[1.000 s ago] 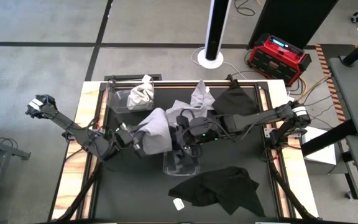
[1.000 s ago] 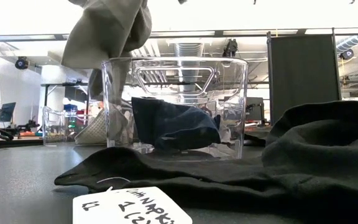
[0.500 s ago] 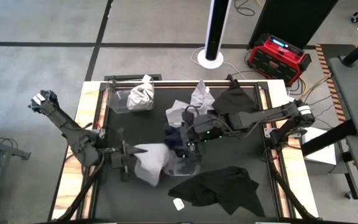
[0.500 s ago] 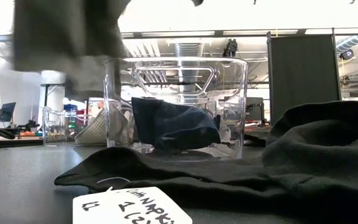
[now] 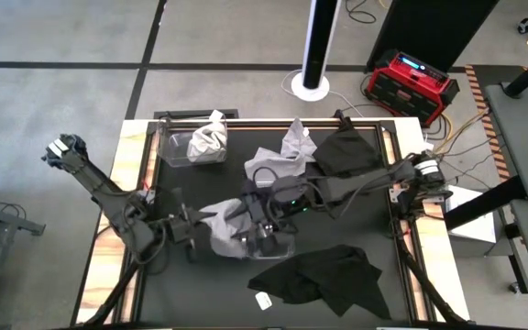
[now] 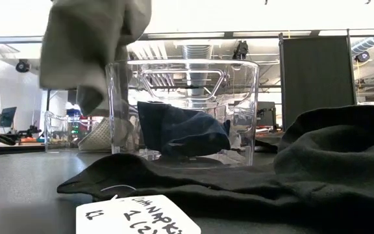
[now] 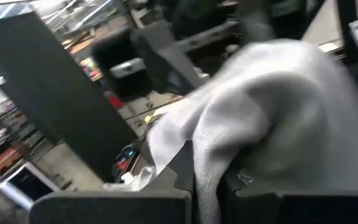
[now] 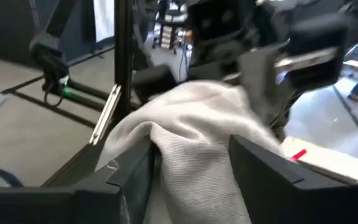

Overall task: Sort towels by color in basket
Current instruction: Put the bottom gray towel into the top transparent bin

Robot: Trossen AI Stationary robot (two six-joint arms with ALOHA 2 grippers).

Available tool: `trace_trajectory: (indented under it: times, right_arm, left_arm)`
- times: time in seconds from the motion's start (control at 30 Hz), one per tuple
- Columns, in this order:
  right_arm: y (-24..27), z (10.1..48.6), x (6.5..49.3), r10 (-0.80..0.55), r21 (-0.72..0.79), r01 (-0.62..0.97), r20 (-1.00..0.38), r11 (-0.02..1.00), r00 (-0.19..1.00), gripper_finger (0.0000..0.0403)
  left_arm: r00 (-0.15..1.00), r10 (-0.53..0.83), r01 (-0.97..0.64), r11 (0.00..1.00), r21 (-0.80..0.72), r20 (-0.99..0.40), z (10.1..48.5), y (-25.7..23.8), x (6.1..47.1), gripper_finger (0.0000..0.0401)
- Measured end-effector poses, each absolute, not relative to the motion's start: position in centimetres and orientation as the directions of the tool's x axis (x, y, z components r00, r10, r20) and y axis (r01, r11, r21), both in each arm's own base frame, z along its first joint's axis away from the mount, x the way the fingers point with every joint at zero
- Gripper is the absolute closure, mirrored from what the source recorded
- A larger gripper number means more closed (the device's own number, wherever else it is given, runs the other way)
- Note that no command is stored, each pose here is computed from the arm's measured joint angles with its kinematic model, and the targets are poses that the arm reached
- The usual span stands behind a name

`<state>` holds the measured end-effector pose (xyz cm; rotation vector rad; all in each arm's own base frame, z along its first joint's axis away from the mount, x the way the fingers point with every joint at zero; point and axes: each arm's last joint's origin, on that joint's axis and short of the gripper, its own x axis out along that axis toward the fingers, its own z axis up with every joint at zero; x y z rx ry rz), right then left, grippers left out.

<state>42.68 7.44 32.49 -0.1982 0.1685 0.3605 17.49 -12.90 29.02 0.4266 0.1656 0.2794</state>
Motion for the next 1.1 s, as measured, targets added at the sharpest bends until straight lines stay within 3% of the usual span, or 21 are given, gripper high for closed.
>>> trace_trajectory:
  times: [0.3,0.53,0.7,0.9,1.1]
  right_arm:
    - [7.3,29.5,44.5,0.277,-0.096,-0.305,-0.234,0.947,0.932,0.0139]
    - [7.0,29.8,45.0,0.209,-0.144,-0.232,-0.159,0.962,0.965,0.0133]
    - [6.8,30.2,44.9,0.169,-0.214,-0.198,-0.149,0.957,0.974,0.0206]
    - [6.7,30.2,44.8,0.159,-0.270,-0.197,-0.159,0.942,0.975,0.0373]
    - [6.8,30.0,44.7,0.166,-0.269,-0.211,-0.181,0.940,0.969,0.0392]
  left_arm:
    - [0.942,0.332,-0.290,0.877,0.384,-0.047,29.4,-13.4,18.1,0.0401]
    - [0.940,0.340,-0.306,0.868,0.390,-0.019,29.7,-13.8,18.7,0.0388]
    - [0.937,0.349,-0.321,0.886,0.335,-0.025,29.3,-14.0,18.9,0.0384]
    - [0.904,0.426,-0.395,0.861,0.322,-0.029,28.9,-14.0,19.1,0.0366]
    - [0.900,0.435,-0.400,0.853,0.336,-0.033,28.8,-14.0,19.0,0.0270]
